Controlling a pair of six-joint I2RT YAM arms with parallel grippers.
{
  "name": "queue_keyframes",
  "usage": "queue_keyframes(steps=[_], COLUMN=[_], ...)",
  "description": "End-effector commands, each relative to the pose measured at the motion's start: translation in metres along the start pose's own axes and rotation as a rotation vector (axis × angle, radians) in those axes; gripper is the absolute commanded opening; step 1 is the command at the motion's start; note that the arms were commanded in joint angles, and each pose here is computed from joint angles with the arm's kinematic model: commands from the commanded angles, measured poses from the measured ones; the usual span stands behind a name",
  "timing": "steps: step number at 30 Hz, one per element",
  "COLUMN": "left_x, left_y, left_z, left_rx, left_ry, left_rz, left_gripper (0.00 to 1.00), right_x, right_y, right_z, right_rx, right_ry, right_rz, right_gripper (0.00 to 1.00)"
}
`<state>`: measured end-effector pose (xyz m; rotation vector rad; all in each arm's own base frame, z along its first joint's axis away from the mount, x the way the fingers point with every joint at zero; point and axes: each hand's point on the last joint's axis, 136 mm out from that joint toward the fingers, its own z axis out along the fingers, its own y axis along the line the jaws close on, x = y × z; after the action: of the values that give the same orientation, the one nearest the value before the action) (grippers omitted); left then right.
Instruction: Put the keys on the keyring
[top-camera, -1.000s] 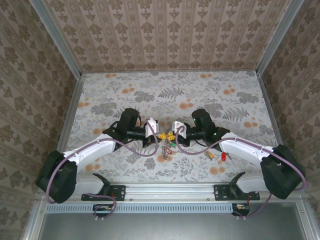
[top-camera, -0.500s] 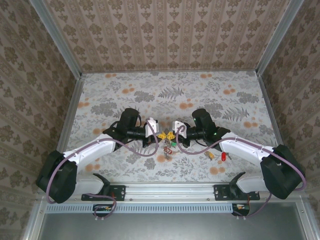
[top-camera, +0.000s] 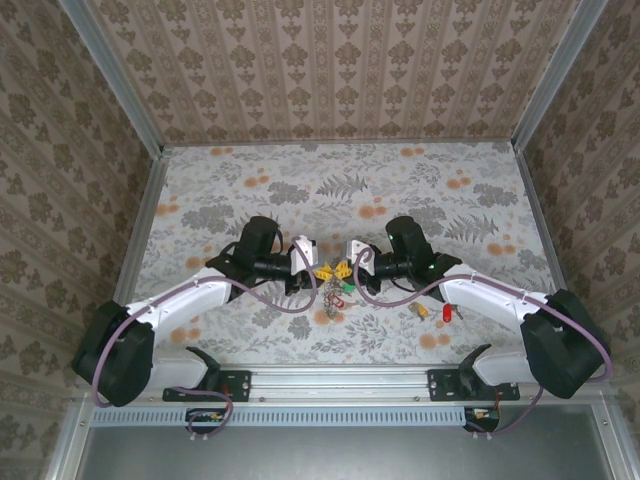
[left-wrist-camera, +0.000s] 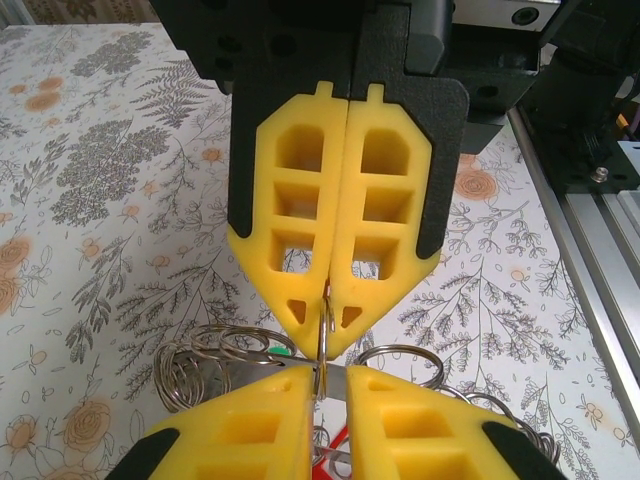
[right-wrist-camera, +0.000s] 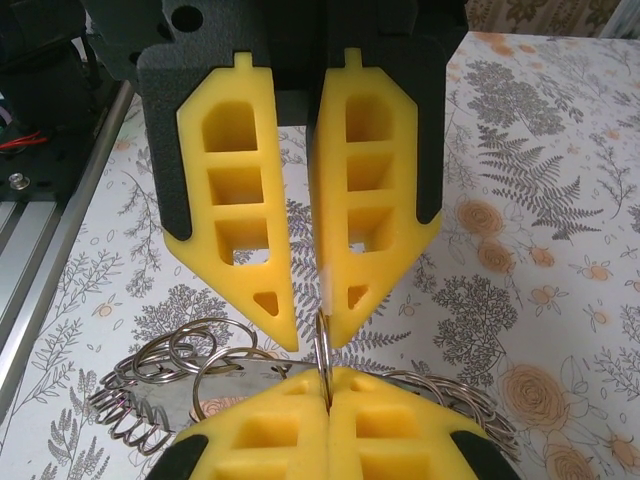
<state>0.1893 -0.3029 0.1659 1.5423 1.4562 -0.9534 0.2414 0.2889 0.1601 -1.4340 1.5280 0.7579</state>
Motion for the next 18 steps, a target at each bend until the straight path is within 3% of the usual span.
queue_keyframes(steps=[1, 12, 18], left_x=[-0.0144, -0.0198, -0.0164], left_y=[-0.0043, -0.0009, -0.0020], left_z=[0.0006, 0.0049, 0.0069], left_rx=[0.042, 0.029, 0.036], left_ry=[-0.037, -0.057, -0.045], left_rz=[0.023, 0.025, 0.022], left_gripper=[0.16, 0.17, 0.11], right_x=[-0.0169, -0.0188, -0.0195], right_y=[-0.0030, -0.0034, -0.0044], right_z=[-0.0055, -0.0033, -0.0030], right_rx=[0.001, -0.015, -0.013], right_ry=[-0.055, -0.059, -0.059], right_rz=[-0.024, -0.015, -0.013], right_gripper=[0.00, 0.00, 0.00])
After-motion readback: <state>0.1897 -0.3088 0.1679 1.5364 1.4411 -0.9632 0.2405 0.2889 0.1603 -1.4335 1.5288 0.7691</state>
